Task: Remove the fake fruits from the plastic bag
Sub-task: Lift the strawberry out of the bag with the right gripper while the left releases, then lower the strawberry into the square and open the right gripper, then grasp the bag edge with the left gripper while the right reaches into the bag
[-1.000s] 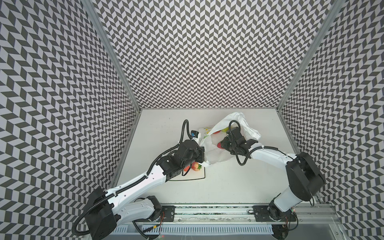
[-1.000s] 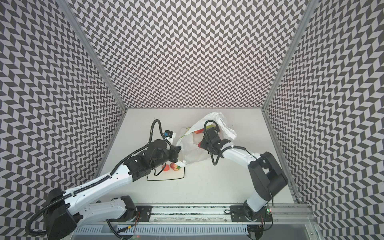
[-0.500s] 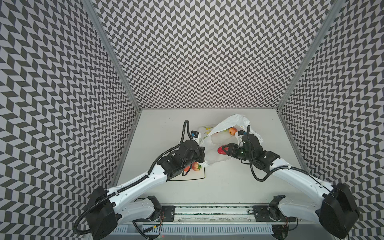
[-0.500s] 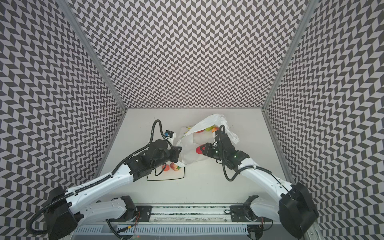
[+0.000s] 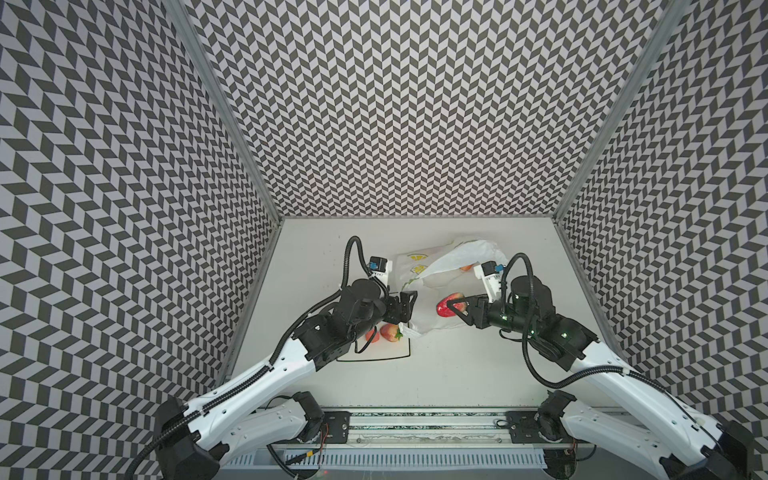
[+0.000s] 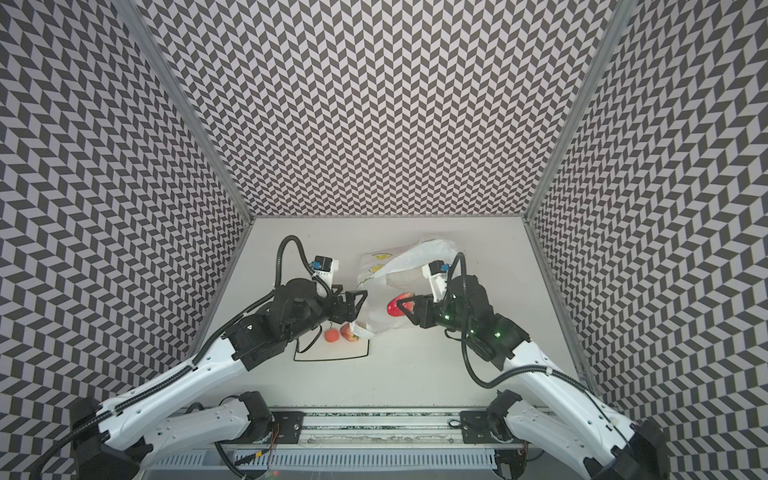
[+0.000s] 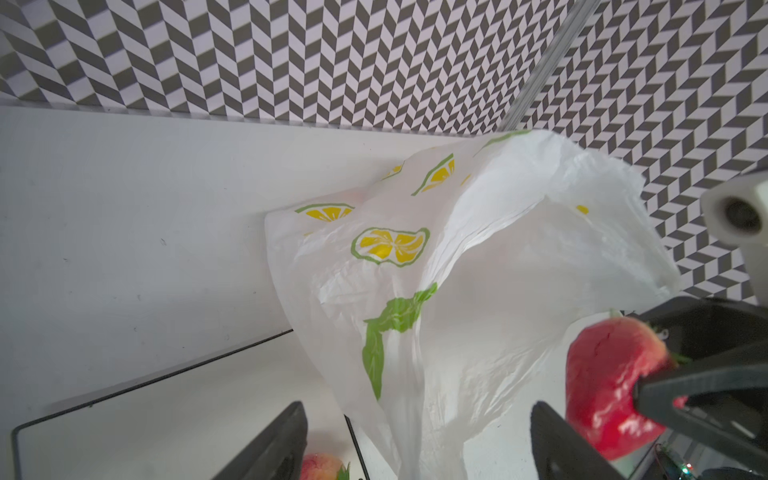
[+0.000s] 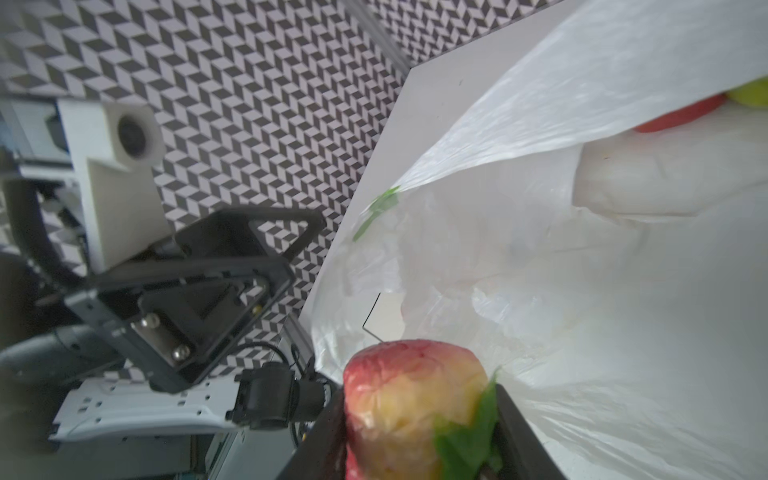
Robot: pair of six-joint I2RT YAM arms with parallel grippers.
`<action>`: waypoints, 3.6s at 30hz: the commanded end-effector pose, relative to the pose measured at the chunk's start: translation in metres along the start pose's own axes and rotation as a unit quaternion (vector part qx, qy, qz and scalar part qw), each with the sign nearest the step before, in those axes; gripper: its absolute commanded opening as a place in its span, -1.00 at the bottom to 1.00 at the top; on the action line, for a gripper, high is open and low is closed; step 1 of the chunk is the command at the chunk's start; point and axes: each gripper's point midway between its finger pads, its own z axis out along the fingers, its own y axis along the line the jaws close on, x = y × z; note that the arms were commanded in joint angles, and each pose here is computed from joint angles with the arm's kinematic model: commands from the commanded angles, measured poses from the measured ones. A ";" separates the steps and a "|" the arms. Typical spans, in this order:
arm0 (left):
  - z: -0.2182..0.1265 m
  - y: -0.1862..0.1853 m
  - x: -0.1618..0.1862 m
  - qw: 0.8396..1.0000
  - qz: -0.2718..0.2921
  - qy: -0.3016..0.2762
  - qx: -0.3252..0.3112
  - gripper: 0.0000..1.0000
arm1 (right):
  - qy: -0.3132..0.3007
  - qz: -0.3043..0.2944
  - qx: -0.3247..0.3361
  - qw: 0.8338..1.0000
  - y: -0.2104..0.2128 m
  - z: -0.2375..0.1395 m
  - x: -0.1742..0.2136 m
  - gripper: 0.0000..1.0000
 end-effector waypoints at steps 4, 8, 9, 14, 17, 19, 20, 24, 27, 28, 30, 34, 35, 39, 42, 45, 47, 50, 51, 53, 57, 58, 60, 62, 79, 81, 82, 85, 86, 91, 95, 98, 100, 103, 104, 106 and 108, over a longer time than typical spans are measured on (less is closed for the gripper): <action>-0.054 0.054 -0.064 0.986 -0.069 -0.092 -0.123 0.66 | -0.013 -0.135 -0.066 0.989 0.085 0.013 -0.002 -0.22; -0.097 0.106 -0.088 0.959 -0.111 -0.143 -0.219 0.63 | 0.023 -0.178 -0.081 0.981 0.118 0.047 0.022 -0.22; -0.110 0.117 -0.092 0.950 -0.119 -0.158 -0.241 0.62 | 0.029 -0.188 -0.085 0.978 0.126 0.057 0.027 -0.22; -0.163 0.146 -0.108 0.916 -0.142 -0.223 -0.303 0.60 | 0.067 -0.210 -0.078 0.972 0.146 0.113 0.053 -0.23; -0.181 0.150 -0.111 0.903 -0.148 -0.239 -0.324 0.58 | 0.096 -0.209 -0.042 0.972 0.140 0.152 0.067 -0.23; -0.189 0.152 -0.110 0.899 -0.148 -0.244 -0.332 0.58 | 0.118 -0.199 -0.014 0.973 0.132 0.176 0.074 -0.23; -0.192 0.152 -0.110 0.897 -0.149 -0.245 -0.335 0.58 | 0.126 -0.197 -0.003 0.972 0.128 0.187 0.077 -0.23; -0.196 0.153 -0.104 0.897 -0.156 -0.245 -0.334 0.57 | 0.136 -0.191 0.052 0.971 0.112 0.227 0.078 -0.23; -0.193 0.154 -0.098 0.899 -0.160 -0.238 -0.332 0.57 | 0.154 -0.185 0.072 0.968 0.094 0.252 0.077 -0.23; -0.192 0.155 -0.095 0.900 -0.160 -0.235 -0.332 0.57 | 0.161 -0.183 0.079 0.967 0.086 0.259 0.077 -0.23; -0.190 0.156 -0.091 0.901 -0.162 -0.230 -0.330 0.57 | 0.171 -0.179 0.086 0.965 0.074 0.271 0.074 -0.23; -0.183 0.157 -0.082 0.904 -0.166 -0.222 -0.326 0.56 | 0.193 -0.168 0.084 0.963 0.051 0.289 0.073 -0.23; -0.182 0.157 -0.081 0.905 -0.167 -0.220 -0.323 0.56 | 0.199 -0.166 0.086 0.962 0.046 0.291 0.074 -0.23; -0.173 0.158 -0.074 0.910 -0.168 -0.206 -0.317 0.56 | 0.217 -0.162 0.100 0.957 0.022 0.295 0.078 -0.23; -0.166 0.159 -0.068 0.914 -0.169 -0.198 -0.313 0.56 | 0.223 -0.157 0.106 0.956 0.009 0.296 0.079 -0.22; -0.159 0.158 -0.065 0.917 -0.169 -0.191 -0.307 0.56 | 0.228 -0.145 0.105 0.957 -0.001 0.300 0.079 -0.19; -0.157 0.158 -0.064 0.918 -0.170 -0.187 -0.305 0.56 | 0.230 -0.142 0.105 0.957 -0.004 0.302 0.081 -0.14; -0.155 0.159 -0.063 0.919 -0.168 -0.185 -0.305 0.56 | 0.232 -0.139 0.107 0.957 -0.008 0.304 0.083 0.00; -0.155 0.159 -0.062 0.919 -0.167 -0.184 -0.305 0.56 | 0.233 -0.139 0.108 0.956 -0.009 0.305 0.083 0.05; -0.153 0.159 -0.061 0.920 -0.167 -0.183 -0.305 0.56 | 0.234 -0.138 0.110 0.956 -0.011 0.305 0.083 0.12; -0.151 0.159 -0.060 0.921 -0.168 -0.181 -0.302 0.56 | 0.226 -0.142 0.116 0.957 -0.010 0.303 0.078 0.25; -0.151 0.158 -0.061 0.921 -0.168 -0.182 -0.300 0.56 | 0.223 -0.143 0.118 0.957 -0.009 0.302 0.075 0.27; -0.151 0.158 -0.061 0.922 -0.167 -0.181 -0.298 0.56 | 0.211 -0.149 0.123 0.958 -0.005 0.299 0.065 0.33; -0.150 0.156 -0.062 0.924 -0.164 -0.181 -0.293 0.56 | 0.197 -0.154 0.126 0.960 0.004 0.295 0.052 0.38; -0.139 0.130 -0.076 0.948 -0.140 -0.186 -0.216 0.58 | 0.028 -0.192 -0.114 0.974 0.161 0.150 -0.034 0.37; -0.132 0.121 -0.077 0.956 -0.129 -0.185 -0.186 0.57 | 0.008 -0.189 -0.102 0.977 0.157 0.126 -0.038 0.34; -0.128 0.116 -0.078 0.960 -0.123 -0.183 -0.171 0.54 | 0.000 -0.185 -0.091 0.978 0.152 0.116 -0.039 0.32; -0.112 0.100 -0.074 0.973 -0.104 -0.165 -0.120 0.47 | -0.033 -0.165 -0.034 0.985 0.122 0.085 -0.038 0.25; -0.107 0.095 -0.073 0.977 -0.100 -0.159 -0.101 0.47 | -0.040 -0.155 -0.016 0.987 0.110 0.076 -0.035 0.23; -0.084 0.075 -0.062 0.988 -0.096 -0.119 -0.035 0.51 | -0.082 -0.062 0.083 0.991 0.043 0.039 -0.018 0.14; -0.065 0.060 -0.046 0.993 -0.091 -0.073 0.002 0.56 | -0.067 0.037 0.133 0.988 -0.002 0.040 0.008 0.06; -0.049 0.045 -0.029 0.997 -0.074 -0.031 0.020 0.58 | -0.059 0.100 0.155 0.981 -0.027 0.052 0.024 0.01; -0.039 0.034 -0.016 0.997 -0.066 -0.009 0.027 0.59 | -0.067 0.139 0.163 0.975 -0.039 0.061 0.028 0.00; -0.025 0.015 -0.001 0.997 -0.059 0.014 0.044 0.61 | -0.085 0.198 0.163 0.963 -0.054 0.075 0.027 0.00; -0.021 0.010 0.002 0.997 -0.057 0.020 0.047 0.63 | -0.093 0.218 0.160 0.958 -0.059 0.080 0.025 0.00; -0.014 0.003 0.009 0.997 -0.049 0.028 0.045 0.65 | -0.102 0.246 0.148 0.953 -0.065 0.089 0.020 -0.01; -0.008 0.001 0.010 0.998 -0.037 0.031 0.037 0.67 | -0.110 0.278 0.144 0.943 -0.077 0.097 0.015 -0.03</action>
